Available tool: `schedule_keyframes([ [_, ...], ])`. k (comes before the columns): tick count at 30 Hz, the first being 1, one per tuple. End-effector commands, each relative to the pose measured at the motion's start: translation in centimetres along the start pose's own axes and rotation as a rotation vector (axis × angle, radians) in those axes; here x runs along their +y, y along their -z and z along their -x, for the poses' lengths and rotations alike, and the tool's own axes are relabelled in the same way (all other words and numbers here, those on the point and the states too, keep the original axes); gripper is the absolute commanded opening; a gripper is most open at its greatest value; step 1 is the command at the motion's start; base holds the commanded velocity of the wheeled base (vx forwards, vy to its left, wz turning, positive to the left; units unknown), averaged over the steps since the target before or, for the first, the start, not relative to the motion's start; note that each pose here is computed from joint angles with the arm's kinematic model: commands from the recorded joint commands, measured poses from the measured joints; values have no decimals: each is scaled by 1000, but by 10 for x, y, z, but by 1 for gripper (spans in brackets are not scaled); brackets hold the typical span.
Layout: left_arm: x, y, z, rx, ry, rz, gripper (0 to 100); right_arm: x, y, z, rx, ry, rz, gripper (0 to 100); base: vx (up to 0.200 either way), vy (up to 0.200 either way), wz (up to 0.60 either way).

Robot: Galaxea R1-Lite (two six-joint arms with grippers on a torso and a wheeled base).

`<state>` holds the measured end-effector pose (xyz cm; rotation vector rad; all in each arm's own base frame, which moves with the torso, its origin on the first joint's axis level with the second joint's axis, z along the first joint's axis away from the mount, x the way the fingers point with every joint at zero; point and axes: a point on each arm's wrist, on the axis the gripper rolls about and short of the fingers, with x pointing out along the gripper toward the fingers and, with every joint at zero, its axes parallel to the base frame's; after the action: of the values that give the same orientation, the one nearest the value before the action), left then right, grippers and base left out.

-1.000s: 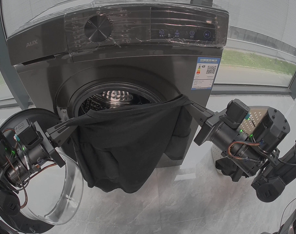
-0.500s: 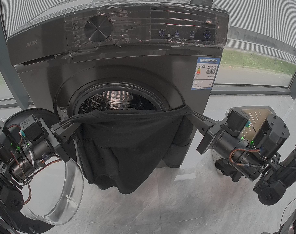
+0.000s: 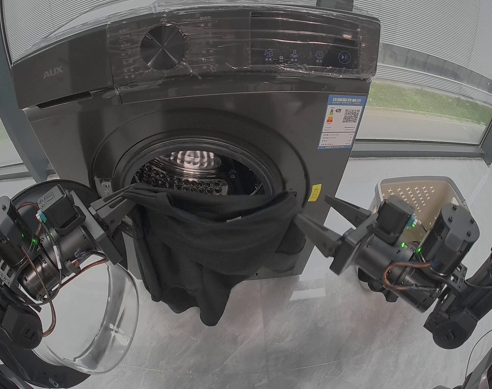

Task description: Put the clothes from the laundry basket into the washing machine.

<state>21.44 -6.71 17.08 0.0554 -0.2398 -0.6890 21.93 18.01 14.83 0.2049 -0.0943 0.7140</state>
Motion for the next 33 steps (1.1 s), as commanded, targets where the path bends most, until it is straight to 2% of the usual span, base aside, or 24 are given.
schedule_keyframes([
  [1, -3, -2, -11, -19, 2, 0, 0, -2, 32, 31, 185, -5, 8, 100, 0, 0, 0],
  [4, -7, -3, -14, -26, 5, 3, 0, -3, 52, 51, 314, -27, 8, 100, 0, 0, 0],
  [7, -12, -2, -17, -26, 12, 10, 0, -3, 57, 53, 346, -52, 5, 100, 0, 0, 0],
  [10, -19, 0, -21, -20, 26, 20, 0, -4, 58, 42, 327, -68, 3, 100, 0, 0, 0],
  [14, -25, 6, -25, -2, 31, 31, 0, -5, 76, 28, 367, -76, -2, 100, 0, 0, 0],
  [20, -29, 5, -28, -9, 47, 35, 0, -4, 103, -14, 352, -111, -2, 100, 0, 0, 0],
  [24, -30, 5, -28, -9, 53, 38, 0, 8, 111, -45, 307, -157, -22, 100, 0, 0, 0],
  [27, -30, 4, -29, -11, 54, 39, 0, 9, 123, -60, 343, -154, -30, 100, 0, 0, 0],
  [33, -30, 3, -29, -16, 55, 38, 0, 22, 130, -74, 351, -189, -30, 100, 0, 0, 0],
])
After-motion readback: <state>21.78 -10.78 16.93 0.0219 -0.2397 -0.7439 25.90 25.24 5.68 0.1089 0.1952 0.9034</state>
